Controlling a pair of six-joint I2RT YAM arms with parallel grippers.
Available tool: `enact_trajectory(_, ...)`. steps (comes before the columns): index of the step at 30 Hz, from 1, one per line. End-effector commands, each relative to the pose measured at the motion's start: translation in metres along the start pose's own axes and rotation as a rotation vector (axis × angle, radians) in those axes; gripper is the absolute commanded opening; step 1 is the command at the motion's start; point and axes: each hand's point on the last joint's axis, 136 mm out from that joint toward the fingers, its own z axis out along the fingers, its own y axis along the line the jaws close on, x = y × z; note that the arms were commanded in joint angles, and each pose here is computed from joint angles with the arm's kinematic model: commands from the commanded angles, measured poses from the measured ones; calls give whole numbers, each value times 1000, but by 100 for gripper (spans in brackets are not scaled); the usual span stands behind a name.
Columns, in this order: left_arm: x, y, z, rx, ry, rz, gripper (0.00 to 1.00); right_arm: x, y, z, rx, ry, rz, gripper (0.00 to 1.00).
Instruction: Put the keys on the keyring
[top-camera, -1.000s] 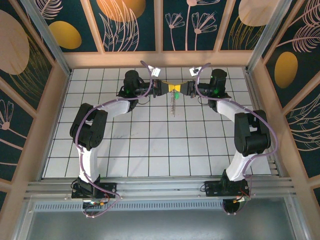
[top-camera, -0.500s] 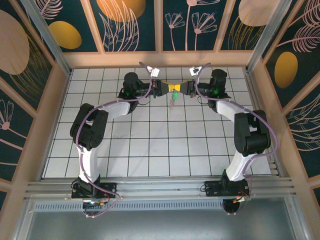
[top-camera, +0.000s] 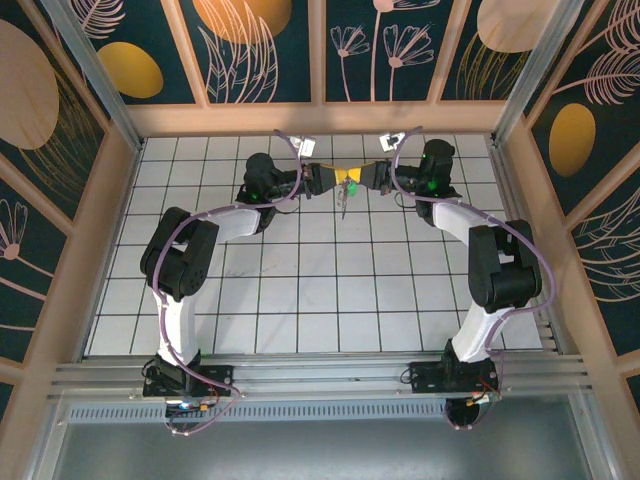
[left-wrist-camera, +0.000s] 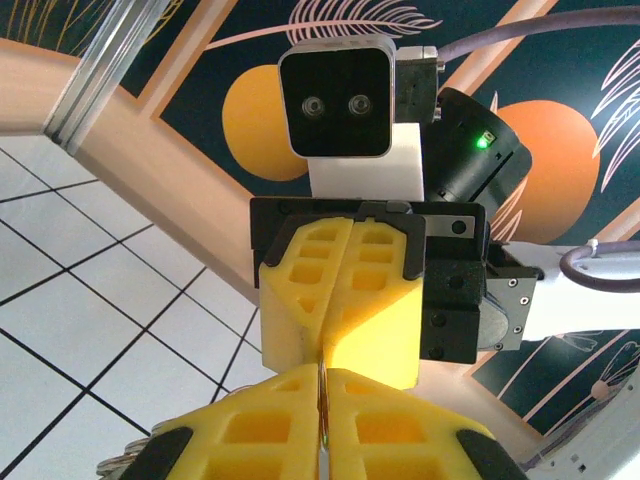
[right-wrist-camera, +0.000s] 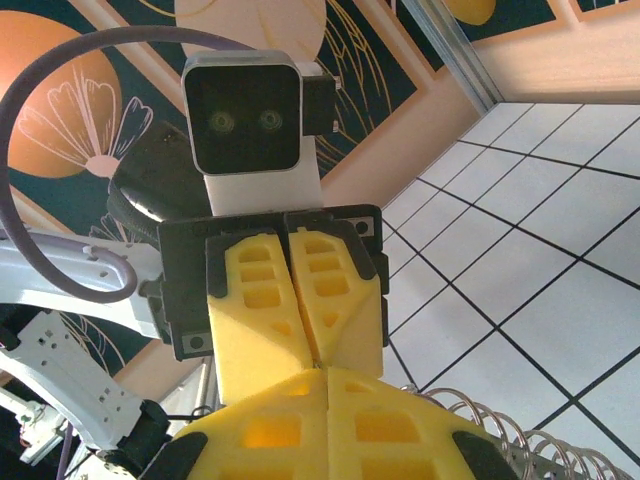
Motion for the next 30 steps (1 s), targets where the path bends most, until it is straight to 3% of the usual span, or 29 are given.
enact_trajectory(1,-5,-27,5,81,-7,71,9,-12,10,-2,8,-38,-51,0)
enact_trajectory(9,-9,-27,13,89,-13,72,14,-8,12,1,0,-24,-54,0)
enact_trajectory(19,-8,-25,17,92,-15,75,0,-7,13,1,-5,-20,-54,0)
enact_trajectory(23,-9,-26,16,93,-33,80,0,-11,13,-2,14,-32,-57,0)
enact_trajectory(24,-10,-28,16,97,-37,83,0,-15,13,-5,28,-45,-60,2)
enact_trajectory(27,-13,-34,14,109,-44,91,0,-28,12,-22,85,-110,-68,25)
enact_trajectory(30,-15,-39,14,117,-45,101,0,-40,17,-45,119,-185,-81,33)
